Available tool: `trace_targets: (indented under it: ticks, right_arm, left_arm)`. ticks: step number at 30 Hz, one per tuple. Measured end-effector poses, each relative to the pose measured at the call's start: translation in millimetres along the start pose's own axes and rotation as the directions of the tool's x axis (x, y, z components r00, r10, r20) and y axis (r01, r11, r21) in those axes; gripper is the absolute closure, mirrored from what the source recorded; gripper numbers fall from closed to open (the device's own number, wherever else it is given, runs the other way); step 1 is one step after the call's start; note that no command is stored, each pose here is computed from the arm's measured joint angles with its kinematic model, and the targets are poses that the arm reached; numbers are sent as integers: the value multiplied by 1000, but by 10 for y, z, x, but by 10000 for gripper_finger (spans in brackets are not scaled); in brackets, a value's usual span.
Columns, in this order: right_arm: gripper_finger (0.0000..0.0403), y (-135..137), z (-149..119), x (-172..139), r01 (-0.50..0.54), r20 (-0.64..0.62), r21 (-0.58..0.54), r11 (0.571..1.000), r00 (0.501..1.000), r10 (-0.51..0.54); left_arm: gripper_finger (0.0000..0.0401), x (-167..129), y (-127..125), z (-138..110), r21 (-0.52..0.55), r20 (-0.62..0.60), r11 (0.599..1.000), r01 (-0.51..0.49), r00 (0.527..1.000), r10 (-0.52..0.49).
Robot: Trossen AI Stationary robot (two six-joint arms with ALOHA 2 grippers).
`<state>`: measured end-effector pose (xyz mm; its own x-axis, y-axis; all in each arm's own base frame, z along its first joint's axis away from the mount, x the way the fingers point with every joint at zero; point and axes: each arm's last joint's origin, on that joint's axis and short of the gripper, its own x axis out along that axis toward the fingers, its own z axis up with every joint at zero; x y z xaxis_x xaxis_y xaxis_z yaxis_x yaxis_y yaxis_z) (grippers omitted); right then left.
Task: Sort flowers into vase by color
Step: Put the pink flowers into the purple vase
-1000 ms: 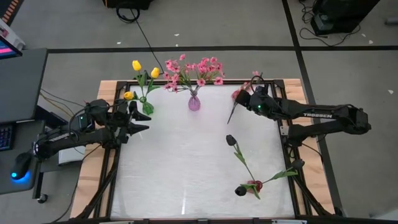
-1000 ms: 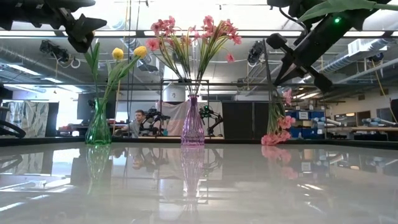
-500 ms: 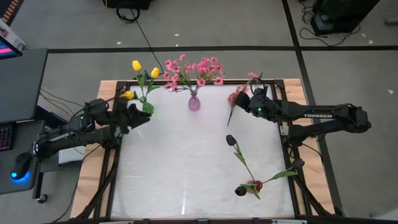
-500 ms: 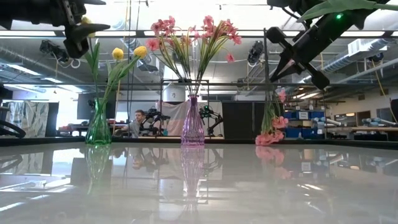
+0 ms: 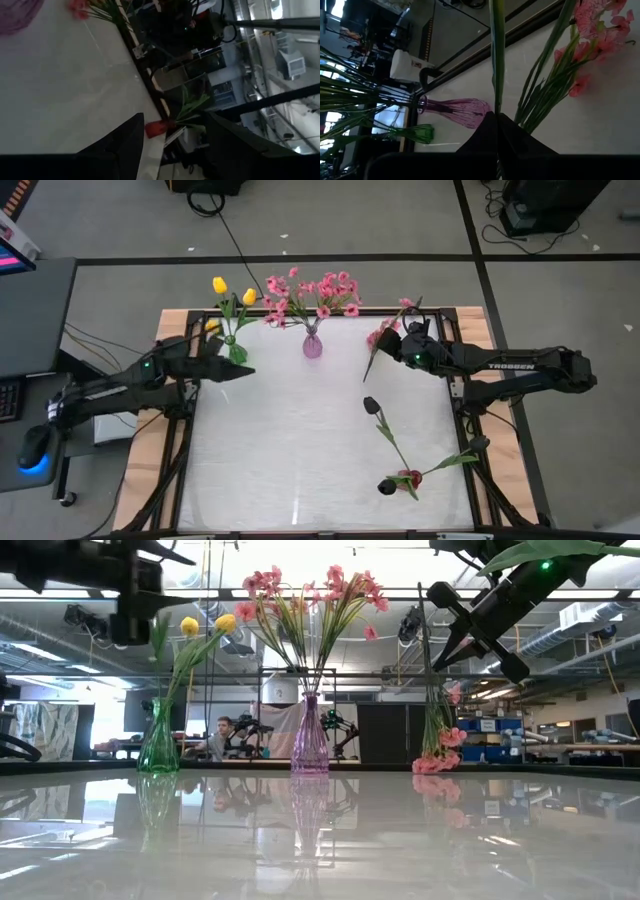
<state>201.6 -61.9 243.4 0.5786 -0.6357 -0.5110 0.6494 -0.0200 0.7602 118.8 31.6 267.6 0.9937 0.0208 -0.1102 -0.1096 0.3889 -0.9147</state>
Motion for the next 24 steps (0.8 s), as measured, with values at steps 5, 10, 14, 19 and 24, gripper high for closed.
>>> trace_targets:
  ticks: [5,10,14,19,24]
  right_arm:
    - [399,5,-2,-1,-5,-1,-3,1000,1000,5]
    - [399,45,5,-2,-42,6,-12,999,999,42]
    - [399,61,7,-4,-56,8,-14,998,998,57]
    - [399,65,6,-4,-61,3,-27,998,998,61]
    - [399,76,-3,-7,-73,-9,-30,997,997,73]
  left_arm:
    - [184,254,-19,98,-47,25,997,56,998,-55]
    - [184,514,-12,122,-104,14,988,111,994,-110]
    - [184,705,7,69,-135,-24,981,137,990,-142]
    - [184,900,46,-16,-172,-38,974,146,987,-155]
    - [184,1055,90,-76,-216,-10,964,157,987,-163]
